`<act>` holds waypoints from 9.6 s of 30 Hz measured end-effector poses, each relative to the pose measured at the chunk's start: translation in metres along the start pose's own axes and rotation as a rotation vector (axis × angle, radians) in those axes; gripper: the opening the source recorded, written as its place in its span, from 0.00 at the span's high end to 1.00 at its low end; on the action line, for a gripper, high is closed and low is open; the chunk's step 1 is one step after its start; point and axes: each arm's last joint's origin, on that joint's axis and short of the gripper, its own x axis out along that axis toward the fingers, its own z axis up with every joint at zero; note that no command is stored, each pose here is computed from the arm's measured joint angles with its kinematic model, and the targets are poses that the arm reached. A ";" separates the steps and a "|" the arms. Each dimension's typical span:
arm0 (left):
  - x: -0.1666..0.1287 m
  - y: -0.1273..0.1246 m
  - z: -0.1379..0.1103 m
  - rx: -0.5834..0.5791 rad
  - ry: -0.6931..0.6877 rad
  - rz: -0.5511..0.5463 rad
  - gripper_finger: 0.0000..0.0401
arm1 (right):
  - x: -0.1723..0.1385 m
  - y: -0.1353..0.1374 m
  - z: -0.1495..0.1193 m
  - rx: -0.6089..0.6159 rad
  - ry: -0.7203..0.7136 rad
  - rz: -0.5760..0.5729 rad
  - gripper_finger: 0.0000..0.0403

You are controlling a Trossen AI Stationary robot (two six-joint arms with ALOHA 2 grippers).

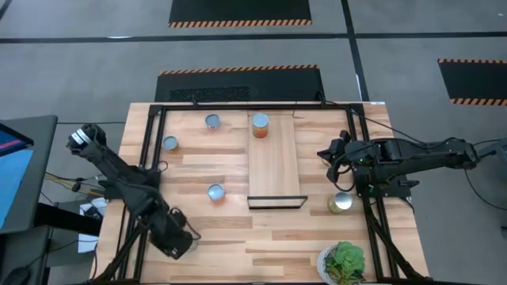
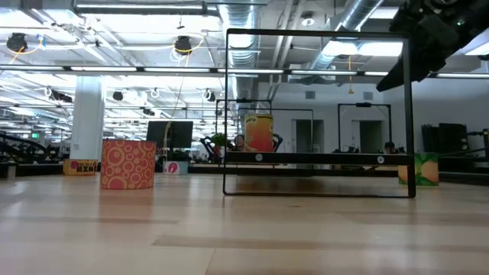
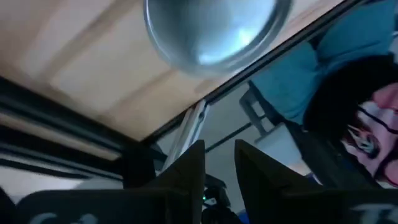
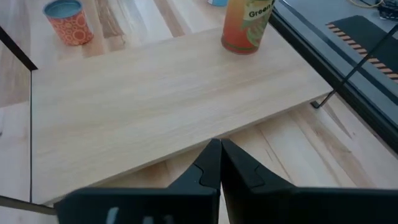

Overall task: Pick and place cans onto a shelf
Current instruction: Put the canned tomatoes on the shelf

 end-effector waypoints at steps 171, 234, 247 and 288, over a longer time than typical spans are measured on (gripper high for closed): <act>-0.141 -0.120 0.252 0.890 -0.705 0.511 0.99 | 0.000 0.001 -0.001 -0.027 0.012 0.028 0.93; -0.115 0.020 0.189 0.651 -0.991 0.615 1.00 | 0.127 0.001 0.091 -0.293 -0.019 0.184 0.93; -0.110 0.026 0.187 0.644 -0.995 0.598 1.00 | 0.171 0.023 0.088 -0.346 0.138 0.202 0.93; -0.111 0.025 0.187 0.641 -1.011 0.578 1.00 | 0.179 -0.047 0.088 -0.278 0.195 -0.058 0.93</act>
